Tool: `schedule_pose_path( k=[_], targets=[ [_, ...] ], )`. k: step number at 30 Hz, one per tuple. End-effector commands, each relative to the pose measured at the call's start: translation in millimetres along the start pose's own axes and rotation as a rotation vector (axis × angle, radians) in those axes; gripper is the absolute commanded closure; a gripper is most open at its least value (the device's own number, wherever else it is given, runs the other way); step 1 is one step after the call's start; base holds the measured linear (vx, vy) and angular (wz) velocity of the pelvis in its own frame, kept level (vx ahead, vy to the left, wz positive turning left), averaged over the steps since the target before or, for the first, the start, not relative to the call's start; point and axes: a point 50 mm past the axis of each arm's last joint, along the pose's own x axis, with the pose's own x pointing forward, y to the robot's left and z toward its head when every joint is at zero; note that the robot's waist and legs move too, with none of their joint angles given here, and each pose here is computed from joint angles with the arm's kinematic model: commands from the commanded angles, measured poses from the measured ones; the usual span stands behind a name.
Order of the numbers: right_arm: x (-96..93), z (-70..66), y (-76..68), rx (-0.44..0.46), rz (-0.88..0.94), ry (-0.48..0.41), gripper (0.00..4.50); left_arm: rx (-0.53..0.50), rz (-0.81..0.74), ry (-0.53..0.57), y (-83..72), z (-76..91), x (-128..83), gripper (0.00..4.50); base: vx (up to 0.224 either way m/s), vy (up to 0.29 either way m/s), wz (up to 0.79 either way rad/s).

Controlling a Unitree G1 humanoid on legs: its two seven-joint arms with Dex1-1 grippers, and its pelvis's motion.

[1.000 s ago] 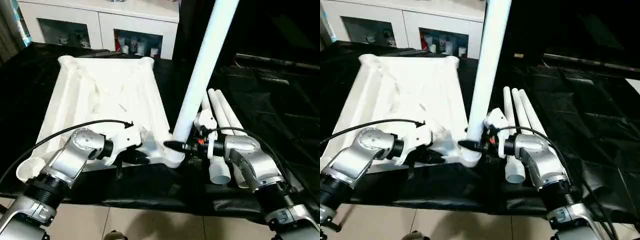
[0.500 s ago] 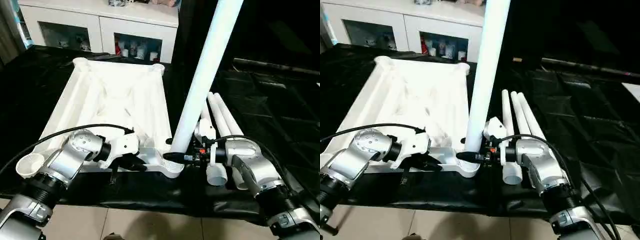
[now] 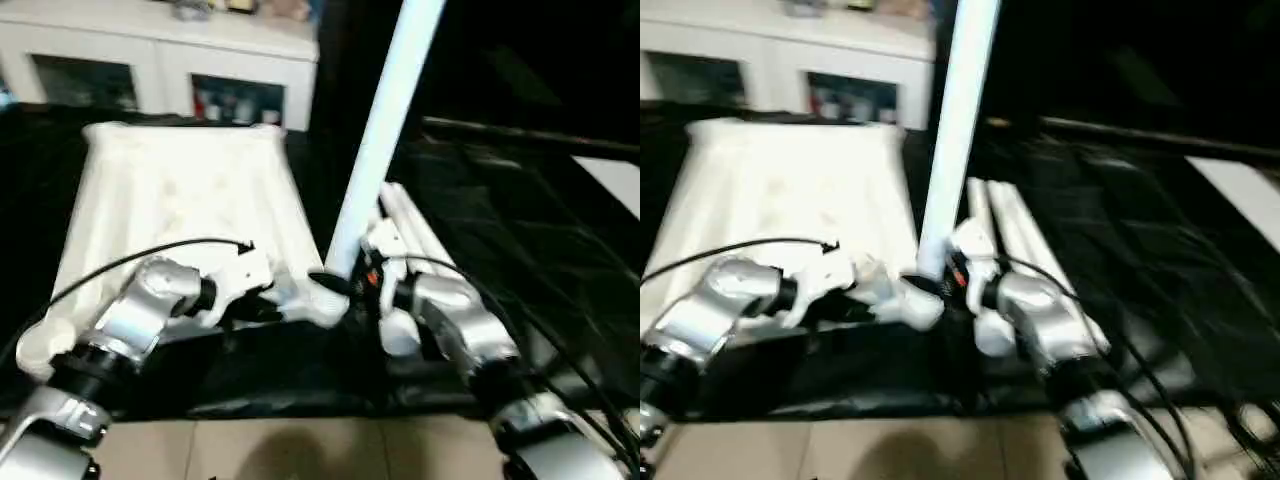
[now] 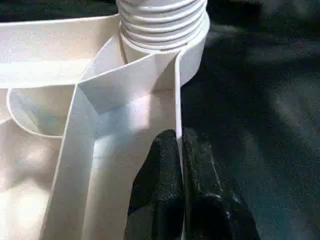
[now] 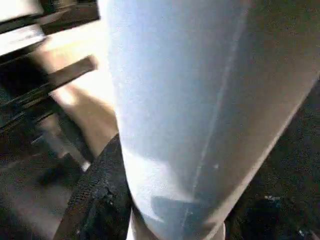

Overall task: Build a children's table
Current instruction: Insert table leg to table base

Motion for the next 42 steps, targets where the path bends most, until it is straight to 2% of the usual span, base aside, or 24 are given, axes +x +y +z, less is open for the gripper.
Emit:
schedule_pose_path(
  k=[1, 2, 5, 6, 8, 12, 16, 21, 28, 33, 34, 41, 42],
  targets=[
    [-27.2, -62.2, -21.5, 0.103, -0.273, 0.294, 2.59, -0.019, 0.012, -0.045, -5.4, 14.2, 0, 4.50, -0.036, 0.034, -0.29],
    [-19.6, -59.7, -22.0, 0.119, -0.329, 0.287, 2.59, -0.078, 0.069, -0.028, -7.3, 13.3, 3, 4.50, -0.039, 0.025, -0.26],
    [-10.9, -57.1, -20.6, 0.145, -0.374, 0.280, 2.59, -0.141, 0.130, -0.011, -10.8, 13.2, 5, 4.50, -0.025, 0.012, -0.15],
    [0.2, -53.5, -16.5, 0.187, -0.398, 0.274, 2.59, -0.206, 0.160, -0.030, -21.7, 21.0, 8, 4.50, -0.036, 0.011, -0.19],
    [7.6, -51.4, -12.2, 0.205, -0.394, 0.277, 2.59, -0.242, 0.162, -0.052, -32.1, 29.9, 11, 4.50, -0.043, 0.020, -0.25],
    [16.4, -48.1, -6.8, 0.187, -0.376, 0.286, 2.59, -0.250, 0.172, -0.063, -40.8, 40.0, 14, 4.50, -0.013, -0.041, -0.07],
    [22.0, -46.7, -2.0, 0.178, -0.344, 0.299, 2.59, -0.264, 0.223, -0.058, -35.9, 41.3, 15, 4.50, 0.102, -0.080, -0.24],
    [24.2, -44.4, -1.2, 0.169, -0.316, 0.294, 2.59, -0.223, 0.301, -0.026, -23.0, 33.9, 9, 4.50, 0.002, -0.026, 0.06],
    [25.5, -43.1, -0.3, 0.152, -0.295, 0.294, 2.59, -0.163, 0.321, -0.026, -14.9, 33.2, 4, 4.50, 0.000, 0.000, 0.00],
    [28.2, -36.6, -1.0, 0.125, -0.274, 0.274, 2.59, -0.119, 0.315, -0.028, -9.0, 30.8, 1, 4.50, 0.000, 0.000, 0.00],
    [28.9, -34.0, -1.3, 0.131, -0.265, 0.261, 2.03, -0.096, 0.310, -0.031, -8.3, 31.1, 0, 4.50, 0.000, 0.000, 0.00],
    [31.4, -17.1, -5.6, 0.133, -0.223, 0.193, 1.59, -0.070, 0.295, -0.039, -2.5, 31.0, -5, 4.50, 0.000, 0.000, 0.00],
    [32.1, -11.1, -6.1, 0.128, -0.192, 0.168, 1.45, -0.069, 0.292, -0.043, 0.2, 30.3, -6, 4.50, 0.000, 0.000, 0.00]
  ],
)
